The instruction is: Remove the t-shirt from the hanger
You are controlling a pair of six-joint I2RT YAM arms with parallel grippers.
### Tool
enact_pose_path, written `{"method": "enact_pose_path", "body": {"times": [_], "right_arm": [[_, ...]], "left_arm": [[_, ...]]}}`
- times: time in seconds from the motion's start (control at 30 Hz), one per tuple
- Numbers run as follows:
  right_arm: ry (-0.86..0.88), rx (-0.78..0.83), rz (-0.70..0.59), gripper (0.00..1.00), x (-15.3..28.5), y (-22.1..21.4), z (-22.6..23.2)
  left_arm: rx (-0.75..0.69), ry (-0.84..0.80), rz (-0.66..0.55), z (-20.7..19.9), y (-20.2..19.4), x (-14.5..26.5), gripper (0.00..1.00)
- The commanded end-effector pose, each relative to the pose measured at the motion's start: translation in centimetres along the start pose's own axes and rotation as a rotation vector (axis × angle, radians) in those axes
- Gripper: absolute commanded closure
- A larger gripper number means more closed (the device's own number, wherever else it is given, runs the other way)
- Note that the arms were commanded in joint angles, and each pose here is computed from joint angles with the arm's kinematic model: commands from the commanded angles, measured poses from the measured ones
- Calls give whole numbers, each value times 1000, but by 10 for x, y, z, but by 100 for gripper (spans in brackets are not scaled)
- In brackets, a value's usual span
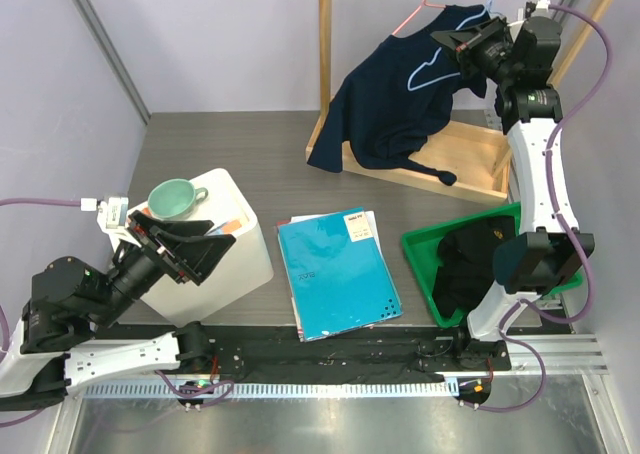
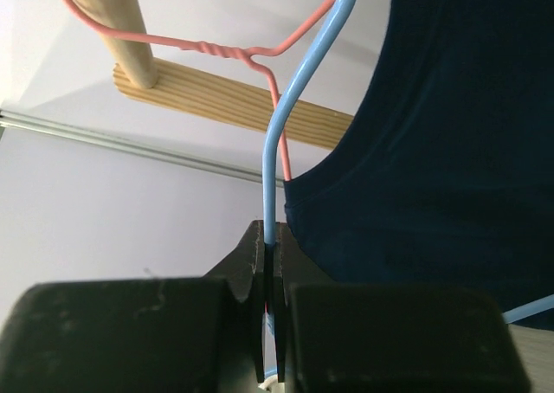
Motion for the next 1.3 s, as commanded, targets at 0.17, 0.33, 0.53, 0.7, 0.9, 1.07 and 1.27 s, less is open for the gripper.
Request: {"method": "enact_pose_path", "body": {"times": [0.17,0.33,0.53,0.7,0.9,1.07,1.27], "right_arm": [[-26,71,-73,87,45,22,13],[-42,85,-63,66,54,19,7],[-120,165,-18,32,76,4,0],[-344,375,-49,15,122,-2,-20],[-669,554,-62,13,196,-15,-52],[-816,654,-16,13,242,-32,-62],[-778,606,79,13,266,-83,-76]], "left_arm": [[7,-16,-5,-5,4,0,12],[-1,-11,-11,-4,7,2,12],[-15,11,-21,1,10,6,12],[-22,25,-36,8,10,8,11],[-52,42,-43,10,14,10,11],[-80,52,-34,9,12,4,11],[-109,64,5,6,-2,-13,11]]}}
Point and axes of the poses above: each gripper's point midway between its finger pads, its own x axis back along the fingers, its own z axis along the line the jaws close on, y = z × x, the point moved 3 cm from there along x, back along the fingers, and after that the axes turned 8 degrees about x, right-handed, at the moved point
